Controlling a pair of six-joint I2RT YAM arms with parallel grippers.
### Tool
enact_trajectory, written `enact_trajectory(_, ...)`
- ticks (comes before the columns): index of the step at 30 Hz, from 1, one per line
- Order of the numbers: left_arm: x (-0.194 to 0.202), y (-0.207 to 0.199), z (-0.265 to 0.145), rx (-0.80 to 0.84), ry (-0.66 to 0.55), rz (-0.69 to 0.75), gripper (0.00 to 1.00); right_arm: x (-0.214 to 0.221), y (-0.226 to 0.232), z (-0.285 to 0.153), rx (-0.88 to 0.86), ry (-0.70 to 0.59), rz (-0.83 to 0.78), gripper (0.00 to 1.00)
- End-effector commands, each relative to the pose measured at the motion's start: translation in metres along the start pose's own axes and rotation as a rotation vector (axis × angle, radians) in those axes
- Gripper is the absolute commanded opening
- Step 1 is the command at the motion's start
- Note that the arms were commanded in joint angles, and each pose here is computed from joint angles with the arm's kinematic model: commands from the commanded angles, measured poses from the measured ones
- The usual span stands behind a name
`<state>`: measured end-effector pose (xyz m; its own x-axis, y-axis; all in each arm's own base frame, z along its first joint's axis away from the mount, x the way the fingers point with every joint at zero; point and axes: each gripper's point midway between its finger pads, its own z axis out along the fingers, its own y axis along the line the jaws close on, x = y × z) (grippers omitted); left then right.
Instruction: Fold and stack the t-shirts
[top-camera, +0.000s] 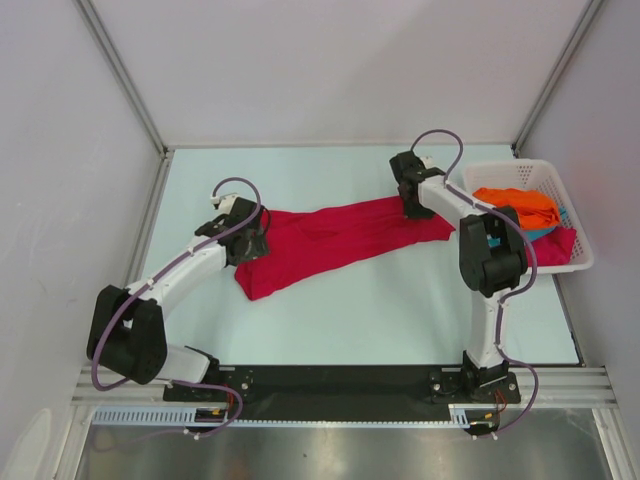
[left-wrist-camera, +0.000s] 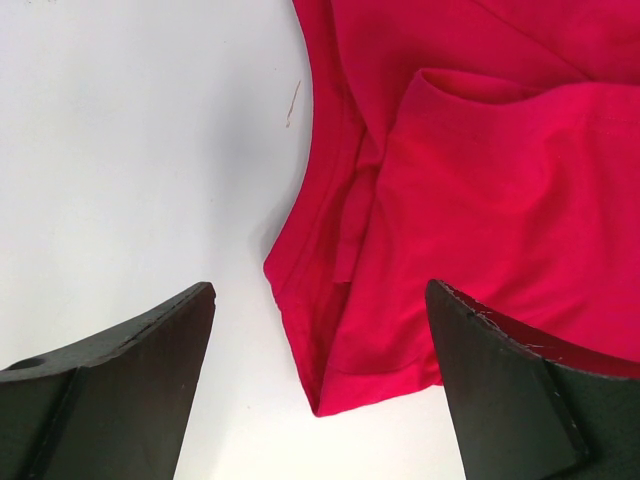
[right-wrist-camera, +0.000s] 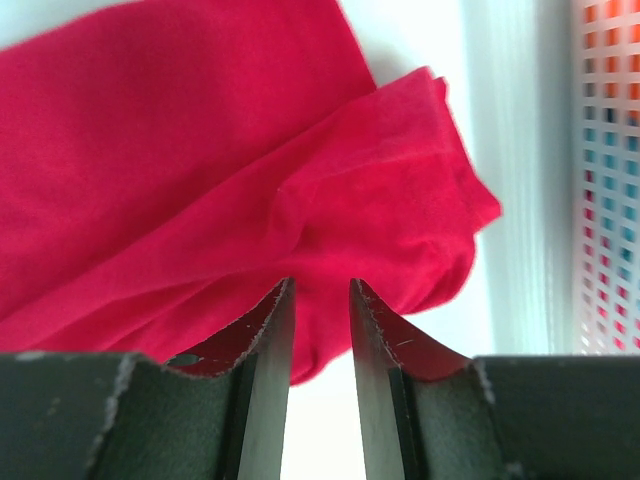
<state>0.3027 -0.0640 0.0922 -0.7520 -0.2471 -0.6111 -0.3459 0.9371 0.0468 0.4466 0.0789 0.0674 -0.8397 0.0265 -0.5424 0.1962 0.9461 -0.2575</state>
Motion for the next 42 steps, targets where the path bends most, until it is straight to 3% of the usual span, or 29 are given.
enact_trajectory(1, -0.009, -0.005, -0.009, 0.034, -0.036, -0.017, 0.92, -0.009, 0.005, 0.009, 0.009, -0.013, 0.018, 0.34)
enact_trajectory(12, -0.012, -0.006, -0.009, 0.038, -0.039, -0.014, 0.92, -0.01, 0.006, 0.026, 0.017, 0.002, 0.017, 0.34)
enact_trajectory(30, -0.012, 0.001, -0.013, 0.02, -0.044, -0.013, 0.92, -0.049, 0.009, 0.061, 0.031, 0.003, 0.031, 0.33)
enact_trajectory(42, 0.013, 0.003, -0.008, 0.029, 0.002, -0.048, 0.92, -0.07, -0.006, -0.008, -0.009, -0.119, 0.078, 0.33)
